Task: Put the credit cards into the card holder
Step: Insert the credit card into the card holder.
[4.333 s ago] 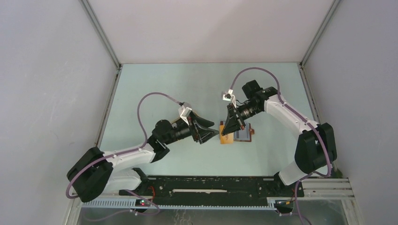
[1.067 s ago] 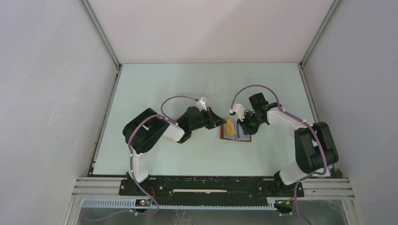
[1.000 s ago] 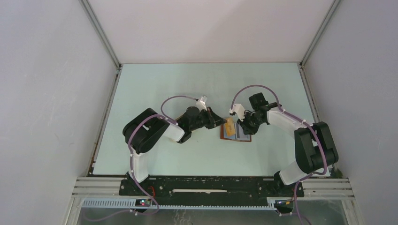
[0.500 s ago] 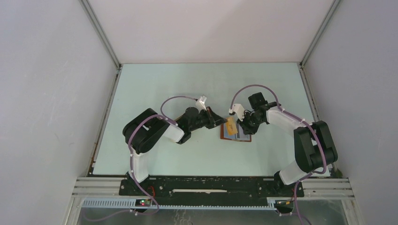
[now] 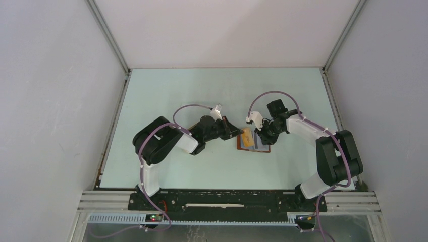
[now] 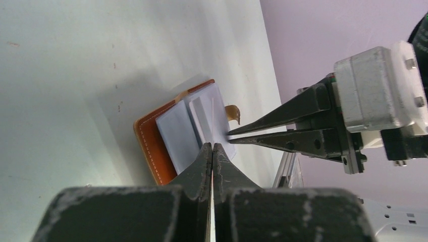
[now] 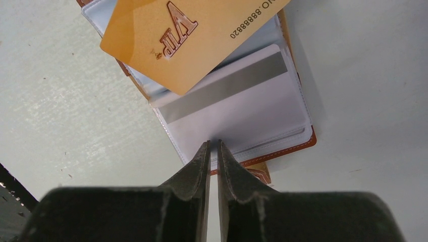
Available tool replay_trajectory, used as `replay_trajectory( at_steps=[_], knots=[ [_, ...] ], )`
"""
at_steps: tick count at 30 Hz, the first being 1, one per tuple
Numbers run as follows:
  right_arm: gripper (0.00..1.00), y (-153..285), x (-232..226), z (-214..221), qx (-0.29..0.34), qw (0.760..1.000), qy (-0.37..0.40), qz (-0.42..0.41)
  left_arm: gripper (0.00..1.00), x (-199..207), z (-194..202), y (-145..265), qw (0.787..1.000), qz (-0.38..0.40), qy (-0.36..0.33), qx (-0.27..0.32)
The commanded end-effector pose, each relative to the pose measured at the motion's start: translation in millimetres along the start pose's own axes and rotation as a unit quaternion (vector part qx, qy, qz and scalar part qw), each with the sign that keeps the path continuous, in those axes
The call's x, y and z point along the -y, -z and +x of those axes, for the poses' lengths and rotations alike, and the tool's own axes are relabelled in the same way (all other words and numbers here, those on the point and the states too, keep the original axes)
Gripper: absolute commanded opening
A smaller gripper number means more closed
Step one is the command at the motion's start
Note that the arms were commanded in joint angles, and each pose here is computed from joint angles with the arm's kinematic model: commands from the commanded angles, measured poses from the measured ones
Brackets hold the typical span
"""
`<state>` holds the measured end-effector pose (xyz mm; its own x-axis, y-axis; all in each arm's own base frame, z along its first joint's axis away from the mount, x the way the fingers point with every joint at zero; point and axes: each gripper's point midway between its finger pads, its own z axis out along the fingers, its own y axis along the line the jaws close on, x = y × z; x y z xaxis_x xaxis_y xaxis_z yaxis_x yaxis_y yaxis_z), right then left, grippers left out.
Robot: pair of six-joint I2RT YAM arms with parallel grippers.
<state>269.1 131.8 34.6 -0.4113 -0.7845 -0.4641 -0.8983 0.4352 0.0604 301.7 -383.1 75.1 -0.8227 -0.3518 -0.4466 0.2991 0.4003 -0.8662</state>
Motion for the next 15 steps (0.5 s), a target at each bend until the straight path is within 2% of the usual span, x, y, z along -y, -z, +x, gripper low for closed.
replay_trajectory(
  at_steps=[1,15],
  knots=[
    [0.16,0.5,4.7,-6.3,0.0,1.0,0.002,0.007,0.0,-3.2,-4.1,-2.8,1.0,-0.007,-0.015,0.004],
    [0.16,0.6,4.2,-6.4,-0.001,1.0,0.0,0.004,0.0,-10.8,-1.5,-5.4,1.0,-0.024,-0.02,-0.004]
  ],
)
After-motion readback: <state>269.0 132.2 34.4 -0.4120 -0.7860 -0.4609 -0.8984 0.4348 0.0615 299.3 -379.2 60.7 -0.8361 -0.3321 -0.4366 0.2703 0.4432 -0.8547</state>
